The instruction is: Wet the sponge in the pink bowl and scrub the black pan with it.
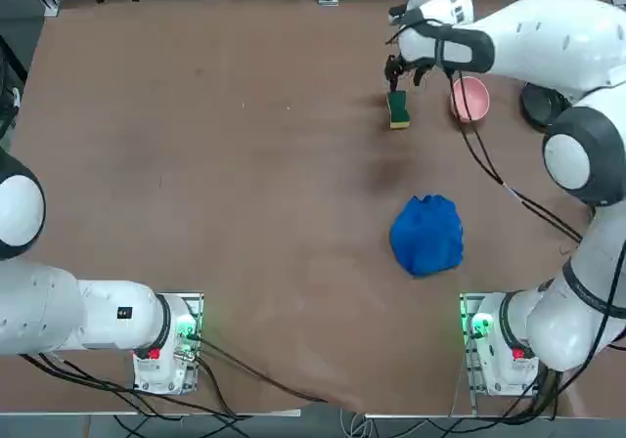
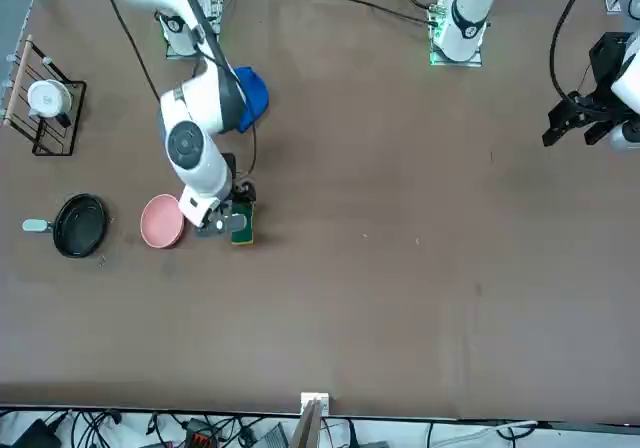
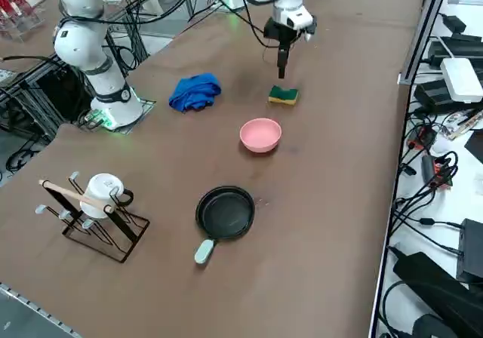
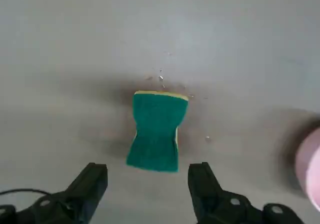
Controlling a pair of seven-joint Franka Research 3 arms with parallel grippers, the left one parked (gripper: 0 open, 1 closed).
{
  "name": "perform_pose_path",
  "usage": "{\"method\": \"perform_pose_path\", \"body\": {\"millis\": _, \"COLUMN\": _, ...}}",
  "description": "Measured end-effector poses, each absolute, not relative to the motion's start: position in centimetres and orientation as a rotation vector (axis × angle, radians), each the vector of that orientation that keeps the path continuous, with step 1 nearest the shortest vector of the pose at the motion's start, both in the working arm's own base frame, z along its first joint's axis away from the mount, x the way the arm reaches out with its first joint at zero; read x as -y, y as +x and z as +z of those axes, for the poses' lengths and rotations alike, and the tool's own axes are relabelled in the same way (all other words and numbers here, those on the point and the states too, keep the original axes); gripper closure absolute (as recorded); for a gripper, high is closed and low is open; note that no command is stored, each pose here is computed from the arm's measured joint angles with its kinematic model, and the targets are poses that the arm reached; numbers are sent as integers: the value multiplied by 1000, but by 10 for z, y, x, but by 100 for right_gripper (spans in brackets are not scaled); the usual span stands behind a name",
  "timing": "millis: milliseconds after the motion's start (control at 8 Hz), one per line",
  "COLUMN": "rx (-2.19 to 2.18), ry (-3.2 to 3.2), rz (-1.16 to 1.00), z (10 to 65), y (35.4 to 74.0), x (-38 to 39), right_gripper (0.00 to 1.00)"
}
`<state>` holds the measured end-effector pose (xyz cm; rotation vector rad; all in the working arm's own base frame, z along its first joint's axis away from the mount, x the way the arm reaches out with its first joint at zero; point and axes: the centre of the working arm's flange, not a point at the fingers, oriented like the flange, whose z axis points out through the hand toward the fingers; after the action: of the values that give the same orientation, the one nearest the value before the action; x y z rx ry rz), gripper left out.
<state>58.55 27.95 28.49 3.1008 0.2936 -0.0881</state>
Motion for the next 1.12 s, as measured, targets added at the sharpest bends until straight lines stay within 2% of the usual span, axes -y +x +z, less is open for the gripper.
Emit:
{"method": "perform_pose_path", "body": {"millis": 375, "rx": -287, "ry": 3080, "rz": -146, "z": 234, "y": 584, "x": -279, "right_gripper": 3}}
{"method": "perform_pose_path", "body": {"millis": 750, "rx": -282, "ry": 3078, "rz": -145, "z": 210, "y": 585, "x": -277, "right_gripper": 6}}
{"method": "perform_pose_path", "body": {"millis": 875, "rx": -281, "ry": 3078, "rz": -144, "z": 206, "y": 585, "x": -276, "right_gripper": 8}}
{"method": "perform_pose_path", "body": {"millis": 1125, "rx": -273, "ry": 3075, "rz": -147, "z": 201, "y": 586, "x": -274, "right_gripper": 20}}
